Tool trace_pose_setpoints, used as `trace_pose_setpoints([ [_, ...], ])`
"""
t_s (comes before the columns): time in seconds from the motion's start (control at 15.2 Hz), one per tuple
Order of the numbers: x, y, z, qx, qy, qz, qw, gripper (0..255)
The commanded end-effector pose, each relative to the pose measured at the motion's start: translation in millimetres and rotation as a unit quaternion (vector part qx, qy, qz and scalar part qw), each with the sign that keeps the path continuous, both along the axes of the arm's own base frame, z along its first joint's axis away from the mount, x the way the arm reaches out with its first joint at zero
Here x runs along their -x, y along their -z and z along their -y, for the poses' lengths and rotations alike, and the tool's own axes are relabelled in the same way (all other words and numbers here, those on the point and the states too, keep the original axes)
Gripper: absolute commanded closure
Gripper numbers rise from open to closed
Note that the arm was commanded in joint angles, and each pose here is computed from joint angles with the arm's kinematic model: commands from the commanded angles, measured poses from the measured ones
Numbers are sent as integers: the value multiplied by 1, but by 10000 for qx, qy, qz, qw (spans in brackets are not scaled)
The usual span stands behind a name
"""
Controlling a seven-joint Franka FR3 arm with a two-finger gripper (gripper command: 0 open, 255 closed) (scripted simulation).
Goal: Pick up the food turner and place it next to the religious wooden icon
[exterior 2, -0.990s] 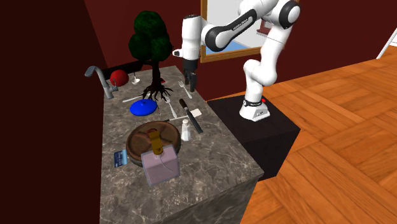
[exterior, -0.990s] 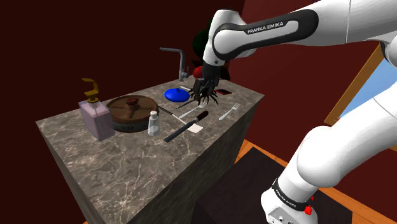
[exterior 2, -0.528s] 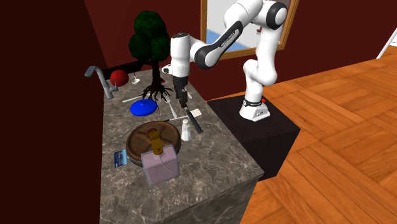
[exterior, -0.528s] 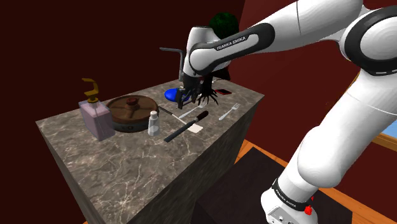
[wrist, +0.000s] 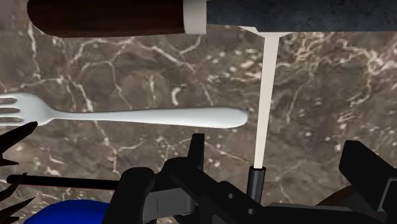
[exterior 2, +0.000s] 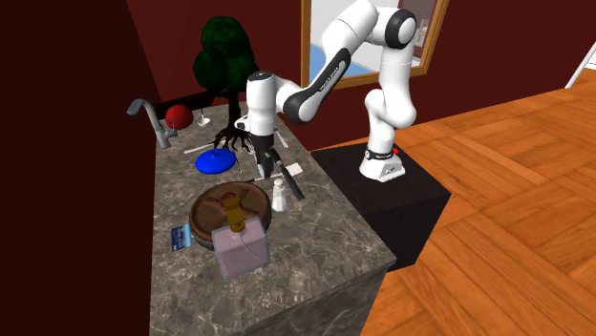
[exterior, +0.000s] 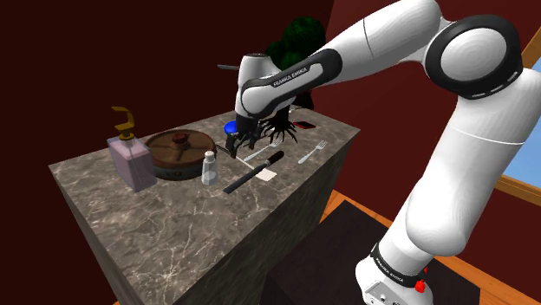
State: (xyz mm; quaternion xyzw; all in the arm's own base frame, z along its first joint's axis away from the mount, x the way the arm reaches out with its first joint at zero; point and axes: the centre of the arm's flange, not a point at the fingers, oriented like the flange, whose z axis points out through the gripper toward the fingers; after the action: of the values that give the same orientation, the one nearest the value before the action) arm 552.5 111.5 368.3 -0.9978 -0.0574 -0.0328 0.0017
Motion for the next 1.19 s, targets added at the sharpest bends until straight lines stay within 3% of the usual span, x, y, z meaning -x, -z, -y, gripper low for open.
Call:
trace_pose_setpoints([
  [0.0, -1, 10, 0, 0, 0, 3, 10000, 0],
  [0.13, -2, 24, 0, 0, 0, 3, 10000, 0],
  [0.66, -2, 24, 0, 0, 0, 3, 10000, 0],
  [0.73, -2, 24, 0, 0, 0, 3, 10000, 255],
  [1.12, -1, 24, 0, 0, 0, 3, 10000, 255],
])
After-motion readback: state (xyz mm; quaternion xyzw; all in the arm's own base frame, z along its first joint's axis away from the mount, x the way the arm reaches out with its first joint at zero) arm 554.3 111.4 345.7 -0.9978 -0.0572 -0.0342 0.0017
